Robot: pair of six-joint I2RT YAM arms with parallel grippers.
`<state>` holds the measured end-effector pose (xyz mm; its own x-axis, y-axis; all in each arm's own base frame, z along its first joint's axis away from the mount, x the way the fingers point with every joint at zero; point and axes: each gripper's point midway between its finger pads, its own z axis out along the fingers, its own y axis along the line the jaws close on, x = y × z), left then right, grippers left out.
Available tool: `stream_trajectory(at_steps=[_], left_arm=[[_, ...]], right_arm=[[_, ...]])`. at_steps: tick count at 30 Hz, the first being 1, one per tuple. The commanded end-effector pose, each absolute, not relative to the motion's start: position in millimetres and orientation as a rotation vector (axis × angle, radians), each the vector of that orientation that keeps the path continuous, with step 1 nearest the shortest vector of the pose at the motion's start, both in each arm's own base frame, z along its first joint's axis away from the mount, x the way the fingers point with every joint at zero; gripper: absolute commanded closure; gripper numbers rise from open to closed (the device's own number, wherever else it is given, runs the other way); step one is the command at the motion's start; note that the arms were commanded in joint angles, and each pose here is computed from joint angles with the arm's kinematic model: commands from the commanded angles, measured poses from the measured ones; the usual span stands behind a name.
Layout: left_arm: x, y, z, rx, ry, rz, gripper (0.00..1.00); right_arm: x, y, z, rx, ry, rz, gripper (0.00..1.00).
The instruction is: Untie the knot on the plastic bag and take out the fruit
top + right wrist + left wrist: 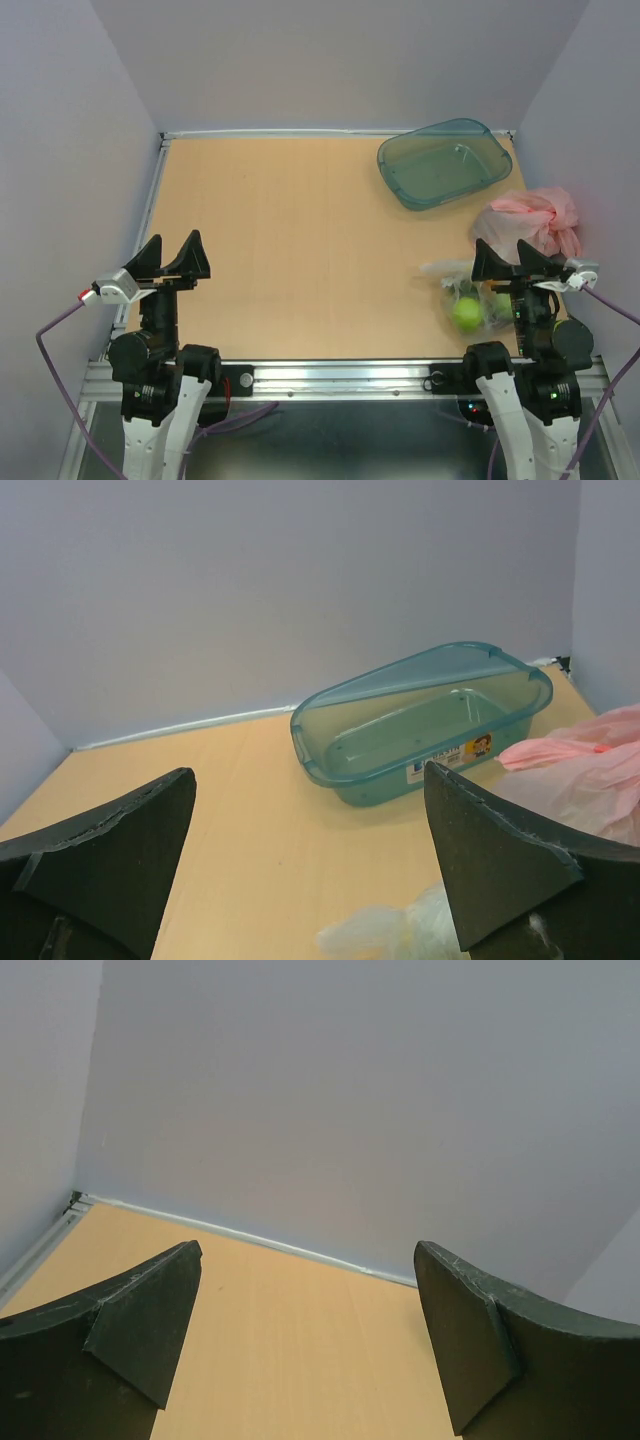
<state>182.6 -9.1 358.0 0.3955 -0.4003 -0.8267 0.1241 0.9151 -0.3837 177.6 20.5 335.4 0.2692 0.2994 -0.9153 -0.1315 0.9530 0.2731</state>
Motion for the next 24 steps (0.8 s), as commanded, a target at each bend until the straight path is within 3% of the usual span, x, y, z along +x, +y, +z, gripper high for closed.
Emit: stream_trajectory(at_steps=[1,18,24], left_arm=[[132.0,-2.6,398.5,-0.244,0.89,-0.369,0.01],[133.2,-10.1,394.9,-0.264,0.897,-0.459,0.01],[159.7,-23.0,377.3,-0.249,1.05,-0.474,0.01]], right_arm=[[176.4,15.0,345.1,0.175,1.22,0.277,0.0],[191.6,-9.2,351.0,0.499,1.262,0.324,0.0],[238.9,11.8,297.3,0.554,1.731,0.28,0.0]])
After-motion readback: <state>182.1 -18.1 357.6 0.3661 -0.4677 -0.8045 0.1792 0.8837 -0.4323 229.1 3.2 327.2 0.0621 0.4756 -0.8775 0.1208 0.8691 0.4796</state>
